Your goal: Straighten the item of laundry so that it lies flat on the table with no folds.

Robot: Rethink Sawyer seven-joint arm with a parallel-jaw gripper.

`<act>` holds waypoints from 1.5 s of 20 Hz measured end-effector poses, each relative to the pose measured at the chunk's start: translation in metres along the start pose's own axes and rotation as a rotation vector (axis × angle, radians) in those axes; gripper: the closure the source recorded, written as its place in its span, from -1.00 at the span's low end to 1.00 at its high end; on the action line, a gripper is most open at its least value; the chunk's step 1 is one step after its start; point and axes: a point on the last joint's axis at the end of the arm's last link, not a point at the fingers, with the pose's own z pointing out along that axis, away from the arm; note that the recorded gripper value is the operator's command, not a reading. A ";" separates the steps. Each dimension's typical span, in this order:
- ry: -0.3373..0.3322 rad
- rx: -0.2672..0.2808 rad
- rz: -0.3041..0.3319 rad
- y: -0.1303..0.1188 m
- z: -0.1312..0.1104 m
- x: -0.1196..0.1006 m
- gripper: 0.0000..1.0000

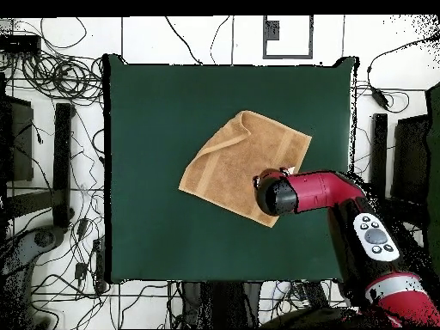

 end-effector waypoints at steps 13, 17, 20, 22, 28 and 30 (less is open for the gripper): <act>-0.025 -0.115 -0.081 0.074 -0.020 -0.031 1.00; -0.036 -0.123 -0.106 0.090 -0.018 -0.043 1.00; -0.050 -0.122 -0.139 0.107 -0.014 -0.057 1.00; -0.060 -0.122 -0.151 0.113 -0.013 -0.065 1.00; -0.097 -0.126 -0.172 0.130 -0.011 -0.090 1.00; -0.104 -0.126 -0.175 0.133 -0.010 -0.095 1.00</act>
